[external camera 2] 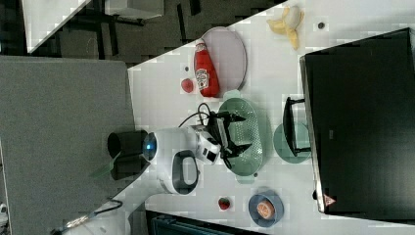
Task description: Drag strainer right to left.
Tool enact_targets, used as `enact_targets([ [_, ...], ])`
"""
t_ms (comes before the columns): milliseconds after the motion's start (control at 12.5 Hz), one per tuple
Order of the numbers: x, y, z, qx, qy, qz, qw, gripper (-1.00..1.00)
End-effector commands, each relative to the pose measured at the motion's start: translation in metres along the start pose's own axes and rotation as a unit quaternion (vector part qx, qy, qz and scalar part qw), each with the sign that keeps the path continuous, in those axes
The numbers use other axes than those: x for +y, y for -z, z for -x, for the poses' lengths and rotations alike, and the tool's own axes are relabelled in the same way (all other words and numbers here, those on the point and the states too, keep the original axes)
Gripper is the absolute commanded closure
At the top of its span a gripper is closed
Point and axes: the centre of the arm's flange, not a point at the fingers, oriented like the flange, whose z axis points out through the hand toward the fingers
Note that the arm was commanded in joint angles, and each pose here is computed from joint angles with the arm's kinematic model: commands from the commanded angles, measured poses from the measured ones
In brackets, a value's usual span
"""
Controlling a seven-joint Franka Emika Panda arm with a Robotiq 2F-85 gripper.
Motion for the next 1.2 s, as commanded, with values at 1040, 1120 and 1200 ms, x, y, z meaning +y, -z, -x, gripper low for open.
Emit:
enact_targets([
  [1040,-0.005,-0.010,0.113,-0.038,-0.061,0.001,0.997,-1.00],
  [1120,-0.005,-0.010,0.125,-0.041,-0.059,0.002,0.997,-1.00],
  [1200,-0.005,-0.009,0.137,-0.044,-0.058,0.001,0.997,-1.00],
])
